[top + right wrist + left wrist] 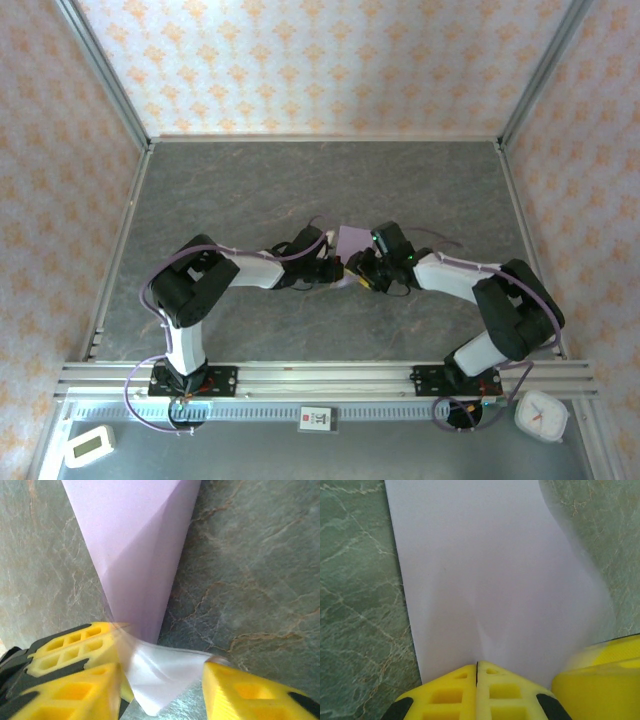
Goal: Fold a paper plane with a square sheet of paper (pick it up from the middle)
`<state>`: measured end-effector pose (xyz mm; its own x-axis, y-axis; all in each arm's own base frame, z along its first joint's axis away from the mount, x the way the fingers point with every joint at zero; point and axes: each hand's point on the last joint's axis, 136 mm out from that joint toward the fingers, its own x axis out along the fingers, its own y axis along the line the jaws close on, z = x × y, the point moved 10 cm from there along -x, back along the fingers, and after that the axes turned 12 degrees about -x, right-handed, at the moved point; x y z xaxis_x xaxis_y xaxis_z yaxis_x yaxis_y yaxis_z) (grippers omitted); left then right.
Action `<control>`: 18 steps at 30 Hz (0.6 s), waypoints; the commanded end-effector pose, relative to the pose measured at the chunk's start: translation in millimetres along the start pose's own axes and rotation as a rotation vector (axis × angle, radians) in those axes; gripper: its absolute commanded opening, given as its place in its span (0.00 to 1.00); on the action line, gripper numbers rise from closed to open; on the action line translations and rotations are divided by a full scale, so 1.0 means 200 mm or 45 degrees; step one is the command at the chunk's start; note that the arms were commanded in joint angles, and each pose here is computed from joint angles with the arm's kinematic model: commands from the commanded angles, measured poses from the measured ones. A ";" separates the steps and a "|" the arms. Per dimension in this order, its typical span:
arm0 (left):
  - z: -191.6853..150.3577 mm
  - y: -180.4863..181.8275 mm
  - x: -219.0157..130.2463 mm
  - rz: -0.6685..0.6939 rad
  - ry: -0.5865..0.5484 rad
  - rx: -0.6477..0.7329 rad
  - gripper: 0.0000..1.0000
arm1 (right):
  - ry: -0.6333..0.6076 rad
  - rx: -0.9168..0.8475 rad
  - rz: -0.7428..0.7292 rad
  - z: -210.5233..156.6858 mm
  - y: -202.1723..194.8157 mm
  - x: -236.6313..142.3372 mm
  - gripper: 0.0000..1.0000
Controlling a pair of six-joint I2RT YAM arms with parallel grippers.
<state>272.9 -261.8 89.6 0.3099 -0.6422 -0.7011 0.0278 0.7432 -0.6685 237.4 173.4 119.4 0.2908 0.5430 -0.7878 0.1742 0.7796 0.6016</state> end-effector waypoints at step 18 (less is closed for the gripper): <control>-0.11 0.13 -0.02 0.127 0.106 -0.059 0.00 | -0.103 -0.042 -0.011 0.13 -0.01 0.01 0.46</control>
<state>268.1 -258.4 89.4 0.3033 -0.6446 -0.7018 0.0277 0.7421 -0.6697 254.3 162.7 115.0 0.3481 0.5121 -0.7852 0.1757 0.7871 0.5912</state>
